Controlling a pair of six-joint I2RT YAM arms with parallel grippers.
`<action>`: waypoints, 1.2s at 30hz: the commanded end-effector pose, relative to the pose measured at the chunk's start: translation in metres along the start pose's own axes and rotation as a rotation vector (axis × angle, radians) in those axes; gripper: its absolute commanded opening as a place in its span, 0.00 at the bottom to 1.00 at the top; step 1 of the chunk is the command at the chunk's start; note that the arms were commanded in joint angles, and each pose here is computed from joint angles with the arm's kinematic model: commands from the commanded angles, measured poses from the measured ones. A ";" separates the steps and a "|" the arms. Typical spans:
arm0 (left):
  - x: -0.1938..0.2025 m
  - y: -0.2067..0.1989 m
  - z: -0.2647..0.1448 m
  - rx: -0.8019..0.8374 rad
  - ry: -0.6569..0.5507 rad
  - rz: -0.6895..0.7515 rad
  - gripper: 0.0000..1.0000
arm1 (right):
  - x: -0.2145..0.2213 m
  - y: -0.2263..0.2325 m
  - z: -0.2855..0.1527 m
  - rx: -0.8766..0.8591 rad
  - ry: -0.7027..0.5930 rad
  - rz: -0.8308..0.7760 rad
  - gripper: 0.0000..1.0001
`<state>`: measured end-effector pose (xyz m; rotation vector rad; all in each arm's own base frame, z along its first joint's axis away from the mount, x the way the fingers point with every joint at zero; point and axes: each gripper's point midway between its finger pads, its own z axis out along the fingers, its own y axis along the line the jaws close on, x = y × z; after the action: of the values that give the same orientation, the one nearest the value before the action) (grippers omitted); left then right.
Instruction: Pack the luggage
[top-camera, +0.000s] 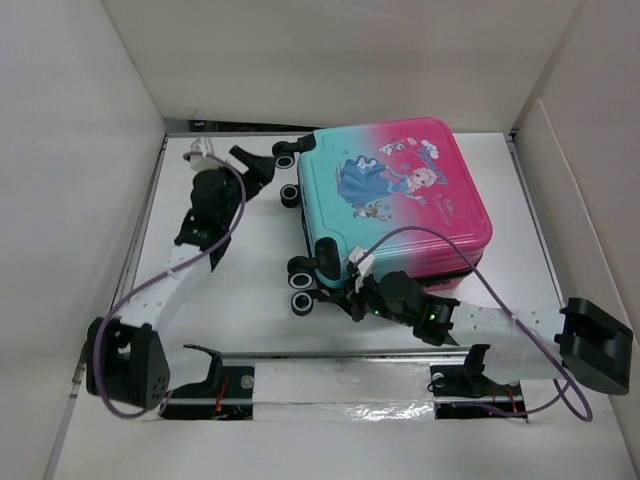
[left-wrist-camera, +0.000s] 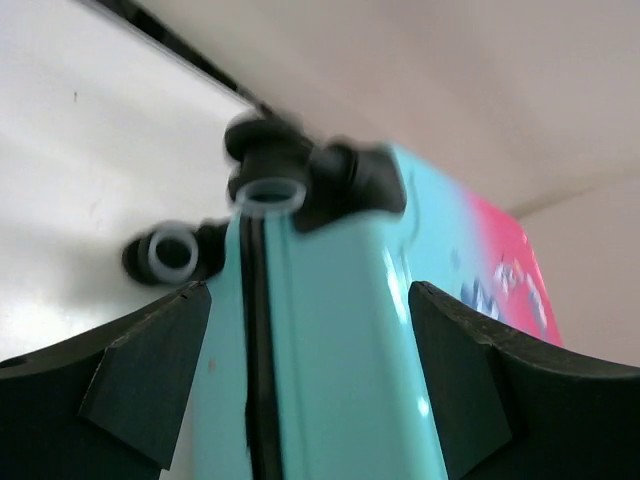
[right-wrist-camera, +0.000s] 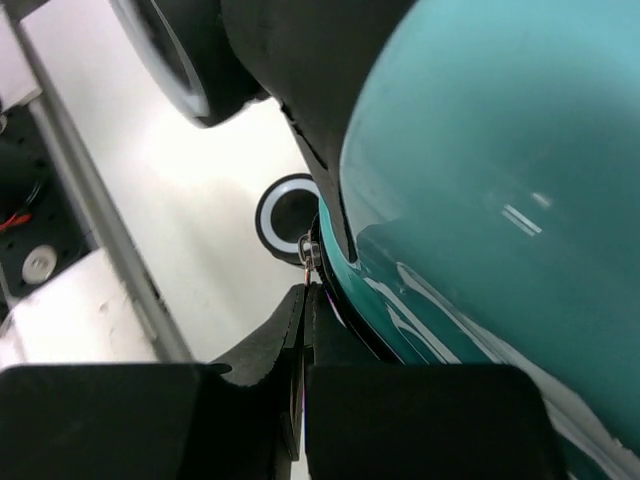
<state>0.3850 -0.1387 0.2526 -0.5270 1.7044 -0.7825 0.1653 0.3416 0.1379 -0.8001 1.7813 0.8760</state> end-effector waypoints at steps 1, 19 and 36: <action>-0.034 -0.035 0.032 0.058 0.003 0.023 0.79 | -0.005 0.032 -0.018 -0.163 -0.010 0.016 0.00; 0.016 -0.002 0.106 0.010 0.202 0.087 0.67 | 0.005 0.014 -0.068 -0.124 -0.014 0.014 0.00; 0.054 -0.024 0.065 0.278 0.322 0.102 0.63 | 0.006 -0.047 -0.093 -0.004 -0.042 0.040 0.00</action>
<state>0.4651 -0.1794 0.2112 -0.2889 1.8481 -0.9020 0.1343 0.2456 0.1343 -0.8291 1.8209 0.9880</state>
